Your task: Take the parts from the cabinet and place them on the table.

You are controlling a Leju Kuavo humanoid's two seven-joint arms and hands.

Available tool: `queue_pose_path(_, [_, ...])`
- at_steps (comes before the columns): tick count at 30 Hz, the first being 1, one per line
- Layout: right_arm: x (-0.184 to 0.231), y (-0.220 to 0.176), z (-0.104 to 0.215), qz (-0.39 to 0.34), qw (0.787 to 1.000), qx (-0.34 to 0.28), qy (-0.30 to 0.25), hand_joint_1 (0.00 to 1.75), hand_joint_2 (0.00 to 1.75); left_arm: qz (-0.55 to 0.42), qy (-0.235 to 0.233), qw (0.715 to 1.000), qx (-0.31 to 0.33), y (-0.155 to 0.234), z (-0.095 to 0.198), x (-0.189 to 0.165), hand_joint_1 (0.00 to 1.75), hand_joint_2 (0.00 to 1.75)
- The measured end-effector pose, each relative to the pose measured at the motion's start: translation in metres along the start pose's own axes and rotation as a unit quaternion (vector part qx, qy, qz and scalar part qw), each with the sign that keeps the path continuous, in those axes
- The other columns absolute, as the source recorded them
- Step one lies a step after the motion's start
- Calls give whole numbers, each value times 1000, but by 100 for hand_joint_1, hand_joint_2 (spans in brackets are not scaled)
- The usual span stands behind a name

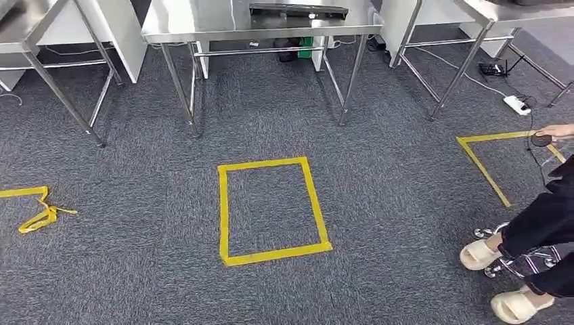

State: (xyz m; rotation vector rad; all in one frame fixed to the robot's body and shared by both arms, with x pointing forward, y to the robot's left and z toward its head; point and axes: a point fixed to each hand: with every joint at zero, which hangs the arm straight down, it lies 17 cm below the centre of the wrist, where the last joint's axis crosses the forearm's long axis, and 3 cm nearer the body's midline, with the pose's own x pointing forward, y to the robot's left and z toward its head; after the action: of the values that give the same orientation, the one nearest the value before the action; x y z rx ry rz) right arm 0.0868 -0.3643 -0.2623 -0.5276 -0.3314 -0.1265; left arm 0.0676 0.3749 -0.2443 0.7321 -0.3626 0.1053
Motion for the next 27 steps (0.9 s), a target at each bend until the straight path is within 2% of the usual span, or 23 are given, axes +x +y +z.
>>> queue_pose_path(27, [-4, -7, 0, -21, 999, -26, 14, 0, 0, 5, -1, 1000, 10, 9, -5, -2, 0, 0])
